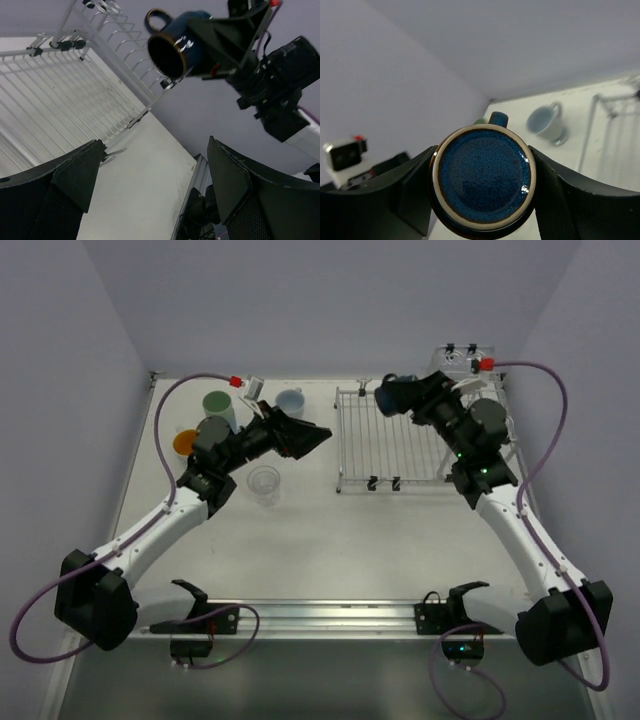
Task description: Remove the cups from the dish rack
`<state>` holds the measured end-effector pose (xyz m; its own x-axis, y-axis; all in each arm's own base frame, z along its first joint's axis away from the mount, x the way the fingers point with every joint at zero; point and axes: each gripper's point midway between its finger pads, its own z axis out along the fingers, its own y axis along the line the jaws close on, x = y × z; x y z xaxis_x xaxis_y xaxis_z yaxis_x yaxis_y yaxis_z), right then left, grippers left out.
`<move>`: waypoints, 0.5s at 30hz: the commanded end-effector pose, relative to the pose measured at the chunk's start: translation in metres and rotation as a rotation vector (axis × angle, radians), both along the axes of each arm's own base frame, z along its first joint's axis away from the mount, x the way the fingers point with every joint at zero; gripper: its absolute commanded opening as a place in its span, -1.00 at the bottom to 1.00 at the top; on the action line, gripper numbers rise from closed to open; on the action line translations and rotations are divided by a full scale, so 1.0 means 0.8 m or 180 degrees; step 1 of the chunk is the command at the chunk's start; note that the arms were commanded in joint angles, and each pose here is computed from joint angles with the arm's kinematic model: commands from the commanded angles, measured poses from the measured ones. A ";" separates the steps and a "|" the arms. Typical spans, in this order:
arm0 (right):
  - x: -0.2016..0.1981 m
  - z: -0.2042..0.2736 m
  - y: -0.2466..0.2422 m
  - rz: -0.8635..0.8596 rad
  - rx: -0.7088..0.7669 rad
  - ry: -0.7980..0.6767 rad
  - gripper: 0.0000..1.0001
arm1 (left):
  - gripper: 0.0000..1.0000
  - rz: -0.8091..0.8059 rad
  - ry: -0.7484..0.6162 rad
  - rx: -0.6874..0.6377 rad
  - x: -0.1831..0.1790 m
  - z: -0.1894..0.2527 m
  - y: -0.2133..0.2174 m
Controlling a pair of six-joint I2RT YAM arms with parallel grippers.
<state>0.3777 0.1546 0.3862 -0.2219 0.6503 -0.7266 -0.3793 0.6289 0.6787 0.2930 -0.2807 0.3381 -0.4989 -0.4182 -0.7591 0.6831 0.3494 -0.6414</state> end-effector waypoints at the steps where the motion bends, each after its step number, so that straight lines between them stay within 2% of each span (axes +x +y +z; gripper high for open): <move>1: -0.053 0.033 0.075 0.0982 0.0928 -0.0115 -0.21 | 0.84 -0.0284 -0.0263 -0.0430 -0.008 0.064 -0.022; 5: -0.077 0.015 0.106 0.1305 0.1074 -0.0018 -0.22 | 0.84 -0.0275 -0.0337 -0.0556 -0.005 0.071 -0.025; 8: -0.089 0.012 0.120 0.1477 0.1153 0.0020 -0.24 | 0.76 -0.0206 -0.0326 -0.0406 0.009 0.060 -0.032; 15: -0.084 0.001 0.121 0.1443 0.1257 0.0064 -0.24 | 0.58 -0.0257 -0.0242 -0.0327 0.010 0.042 -0.046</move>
